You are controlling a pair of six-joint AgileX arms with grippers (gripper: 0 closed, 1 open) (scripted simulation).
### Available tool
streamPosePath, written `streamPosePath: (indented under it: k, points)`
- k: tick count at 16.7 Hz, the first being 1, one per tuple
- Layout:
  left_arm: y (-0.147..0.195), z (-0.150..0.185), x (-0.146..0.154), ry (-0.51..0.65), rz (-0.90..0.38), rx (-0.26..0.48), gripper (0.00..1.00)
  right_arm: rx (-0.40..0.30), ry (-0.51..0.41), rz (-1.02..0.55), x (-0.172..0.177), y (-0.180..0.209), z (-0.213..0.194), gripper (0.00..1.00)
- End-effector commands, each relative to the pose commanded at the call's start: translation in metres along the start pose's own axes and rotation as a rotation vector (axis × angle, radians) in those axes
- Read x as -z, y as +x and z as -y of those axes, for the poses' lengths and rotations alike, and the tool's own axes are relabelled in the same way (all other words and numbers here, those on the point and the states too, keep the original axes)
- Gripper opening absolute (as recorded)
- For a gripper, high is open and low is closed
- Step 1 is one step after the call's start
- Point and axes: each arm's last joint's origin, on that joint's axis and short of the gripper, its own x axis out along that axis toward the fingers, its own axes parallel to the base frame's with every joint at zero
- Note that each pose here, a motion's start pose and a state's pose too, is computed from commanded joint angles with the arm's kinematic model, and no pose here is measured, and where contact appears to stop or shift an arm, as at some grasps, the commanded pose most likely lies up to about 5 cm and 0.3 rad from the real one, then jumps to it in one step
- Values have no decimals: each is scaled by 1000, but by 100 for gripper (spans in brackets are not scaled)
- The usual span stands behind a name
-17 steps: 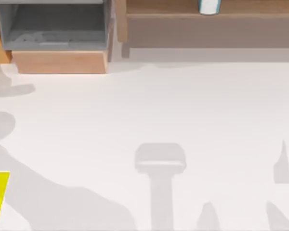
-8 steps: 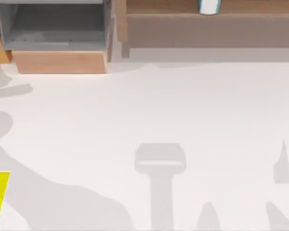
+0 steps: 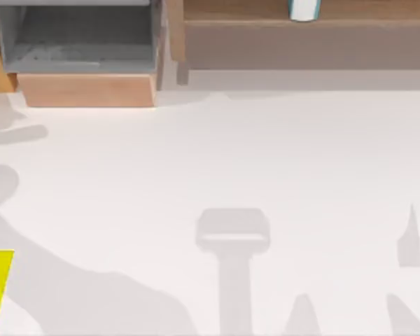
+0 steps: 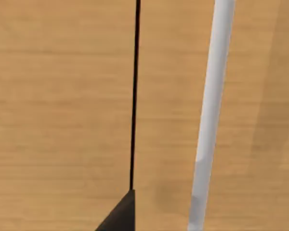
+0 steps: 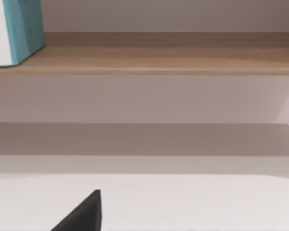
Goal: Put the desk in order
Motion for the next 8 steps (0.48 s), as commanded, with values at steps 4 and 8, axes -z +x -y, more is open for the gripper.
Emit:
streamPosePath:
  k: [4,8]
  points:
    - [-20,1,0,1,0,-3,100,0,0,0,0,0,0,100]
    - [-34,4,1,-1,-5,5,100,0,0,0,0,0,0,100]
